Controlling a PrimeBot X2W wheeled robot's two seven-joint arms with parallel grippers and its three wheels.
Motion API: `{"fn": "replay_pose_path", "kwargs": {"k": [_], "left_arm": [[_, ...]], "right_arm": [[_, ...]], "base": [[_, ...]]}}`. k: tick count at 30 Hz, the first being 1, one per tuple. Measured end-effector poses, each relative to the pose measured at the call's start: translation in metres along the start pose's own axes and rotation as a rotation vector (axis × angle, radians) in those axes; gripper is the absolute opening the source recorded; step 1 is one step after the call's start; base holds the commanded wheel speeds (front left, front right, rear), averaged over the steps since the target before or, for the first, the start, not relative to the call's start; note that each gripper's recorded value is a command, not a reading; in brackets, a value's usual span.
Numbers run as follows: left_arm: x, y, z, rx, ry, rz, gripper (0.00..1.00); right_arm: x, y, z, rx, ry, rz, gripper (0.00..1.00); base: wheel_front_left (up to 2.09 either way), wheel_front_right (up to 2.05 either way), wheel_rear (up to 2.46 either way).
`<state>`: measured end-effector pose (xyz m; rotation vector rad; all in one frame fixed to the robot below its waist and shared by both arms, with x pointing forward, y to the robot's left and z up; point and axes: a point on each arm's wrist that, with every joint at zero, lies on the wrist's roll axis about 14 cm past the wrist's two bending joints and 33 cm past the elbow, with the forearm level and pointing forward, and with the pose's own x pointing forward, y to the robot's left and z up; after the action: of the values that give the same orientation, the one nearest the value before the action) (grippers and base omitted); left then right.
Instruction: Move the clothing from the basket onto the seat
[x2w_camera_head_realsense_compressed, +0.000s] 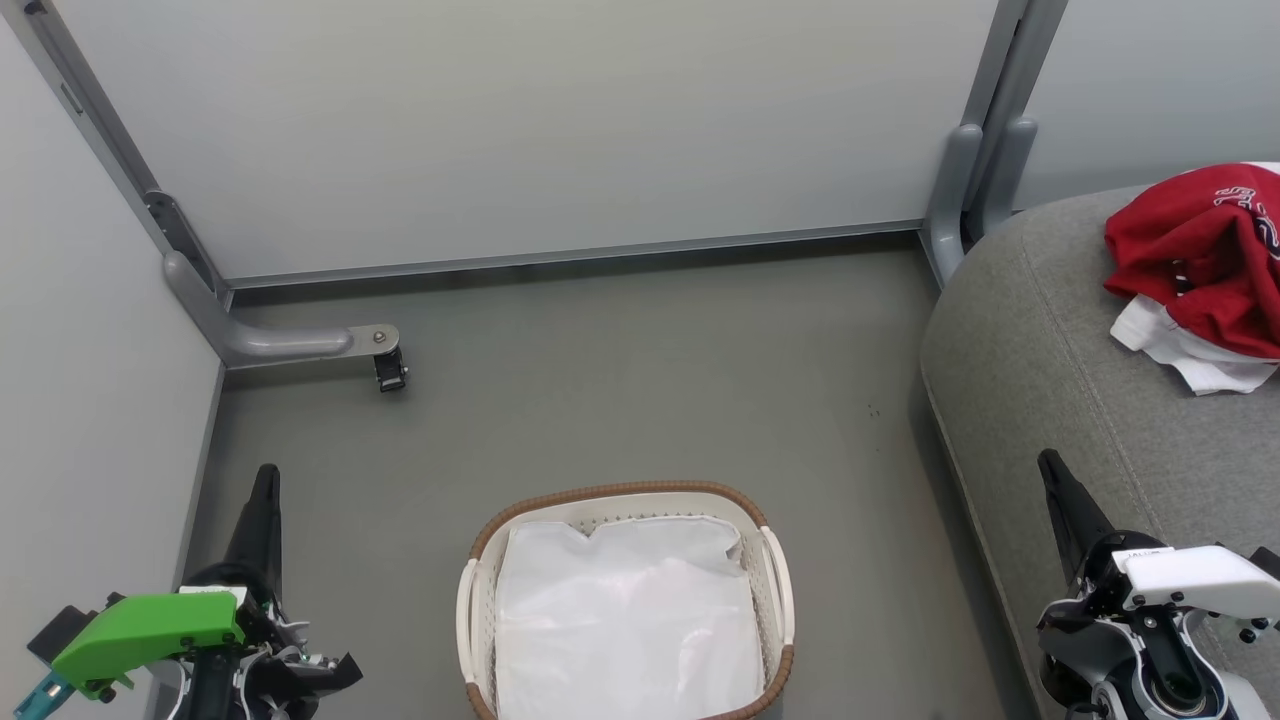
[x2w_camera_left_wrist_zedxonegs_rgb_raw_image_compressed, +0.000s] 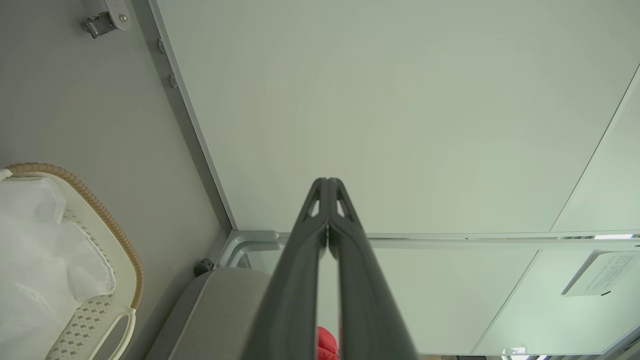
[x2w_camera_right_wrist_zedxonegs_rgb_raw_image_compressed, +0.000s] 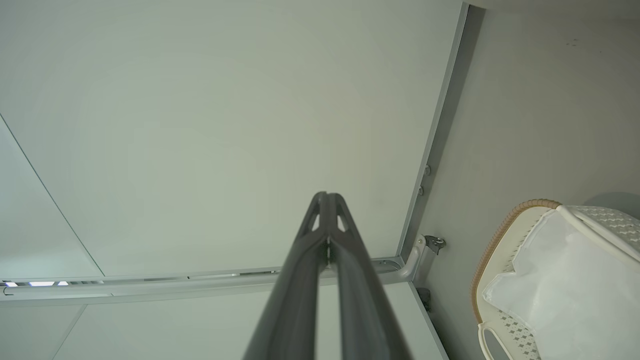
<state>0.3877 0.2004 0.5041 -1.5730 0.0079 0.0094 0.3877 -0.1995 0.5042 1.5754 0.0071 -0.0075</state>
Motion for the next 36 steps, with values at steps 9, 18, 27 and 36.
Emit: {"fn": "replay_pose_path", "kwargs": {"k": [9, 18, 27, 36], "left_arm": [[0.0000, 0.0000, -0.0001, 0.000, 0.000, 0.000, 0.00], [0.0000, -0.0001, -0.0001, 0.000, 0.000, 0.000, 0.00], [0.0000, -0.0001, -0.0001, 0.000, 0.000, 0.000, 0.00], [0.0000, -0.0001, -0.0001, 0.000, 0.000, 0.000, 0.00]], "right_arm": [[0.0000, 0.0000, 0.0000, 0.000, 0.000, 0.000, 0.00], [0.0000, 0.0000, 0.0000, 0.000, 0.000, 0.000, 0.00], [0.0000, 0.0001, 0.0000, 0.000, 0.000, 0.000, 0.00], [0.0000, 0.0000, 0.0000, 0.000, 0.000, 0.000, 0.00]], "base": [[0.00, 0.00, 0.00], [0.00, 0.00, 0.00], [0.00, 0.00, 0.00], [0.00, 0.00, 0.00]]}}
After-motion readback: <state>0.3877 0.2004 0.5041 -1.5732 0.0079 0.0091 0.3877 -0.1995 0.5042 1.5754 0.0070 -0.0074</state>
